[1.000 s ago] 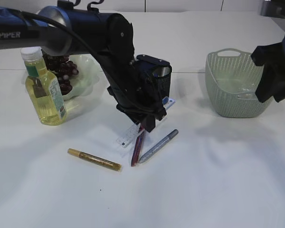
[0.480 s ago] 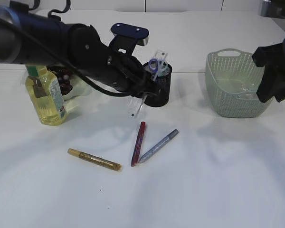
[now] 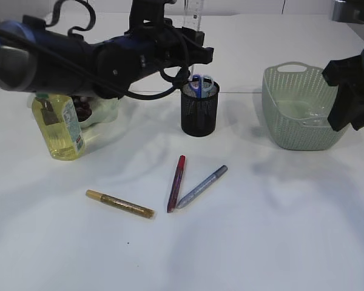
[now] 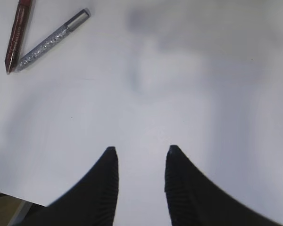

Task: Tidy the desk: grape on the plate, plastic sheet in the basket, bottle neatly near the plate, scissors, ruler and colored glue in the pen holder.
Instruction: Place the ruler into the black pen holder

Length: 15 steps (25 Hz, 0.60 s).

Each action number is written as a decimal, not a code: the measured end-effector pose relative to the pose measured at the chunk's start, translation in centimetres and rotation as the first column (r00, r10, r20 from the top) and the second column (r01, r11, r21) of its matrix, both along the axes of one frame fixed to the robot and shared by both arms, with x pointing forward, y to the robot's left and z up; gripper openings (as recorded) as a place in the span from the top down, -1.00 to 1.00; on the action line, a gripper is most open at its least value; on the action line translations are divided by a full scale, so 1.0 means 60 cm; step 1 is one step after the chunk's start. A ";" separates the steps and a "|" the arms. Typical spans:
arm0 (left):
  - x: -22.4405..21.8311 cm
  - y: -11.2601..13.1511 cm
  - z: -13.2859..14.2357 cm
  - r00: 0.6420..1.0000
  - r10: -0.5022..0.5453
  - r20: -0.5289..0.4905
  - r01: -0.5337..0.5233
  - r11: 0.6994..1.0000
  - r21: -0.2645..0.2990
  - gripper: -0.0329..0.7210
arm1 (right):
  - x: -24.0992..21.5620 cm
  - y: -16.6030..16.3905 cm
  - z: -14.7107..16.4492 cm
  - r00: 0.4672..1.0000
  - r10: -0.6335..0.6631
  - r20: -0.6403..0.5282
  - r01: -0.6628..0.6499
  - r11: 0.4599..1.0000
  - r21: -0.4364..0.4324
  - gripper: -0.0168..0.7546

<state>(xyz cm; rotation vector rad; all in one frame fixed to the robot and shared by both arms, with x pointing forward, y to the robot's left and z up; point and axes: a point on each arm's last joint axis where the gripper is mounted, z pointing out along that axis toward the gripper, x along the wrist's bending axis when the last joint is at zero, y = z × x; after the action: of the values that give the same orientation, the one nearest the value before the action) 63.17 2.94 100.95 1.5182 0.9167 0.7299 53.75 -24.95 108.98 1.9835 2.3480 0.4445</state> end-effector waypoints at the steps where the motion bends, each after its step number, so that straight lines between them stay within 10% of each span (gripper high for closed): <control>1: 0.004 -0.001 -0.007 1.000 0.009 0.019 -0.008 1.000 -0.010 0.18 | 0.000 0.000 0.000 1.000 0.000 0.000 0.000 1.000 0.000 0.23; 15: 0.044 -0.027 -0.078 0.988 0.058 0.146 -0.046 0.995 -0.088 0.18 | 0.001 -0.006 -0.001 1.000 0.007 0.005 -0.007 0.999 -0.045 0.23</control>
<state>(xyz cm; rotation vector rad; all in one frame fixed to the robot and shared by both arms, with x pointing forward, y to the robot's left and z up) 65.83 1.34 96.28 1.3512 0.8672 0.8203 53.79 -25.33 108.92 1.9530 2.3408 0.3932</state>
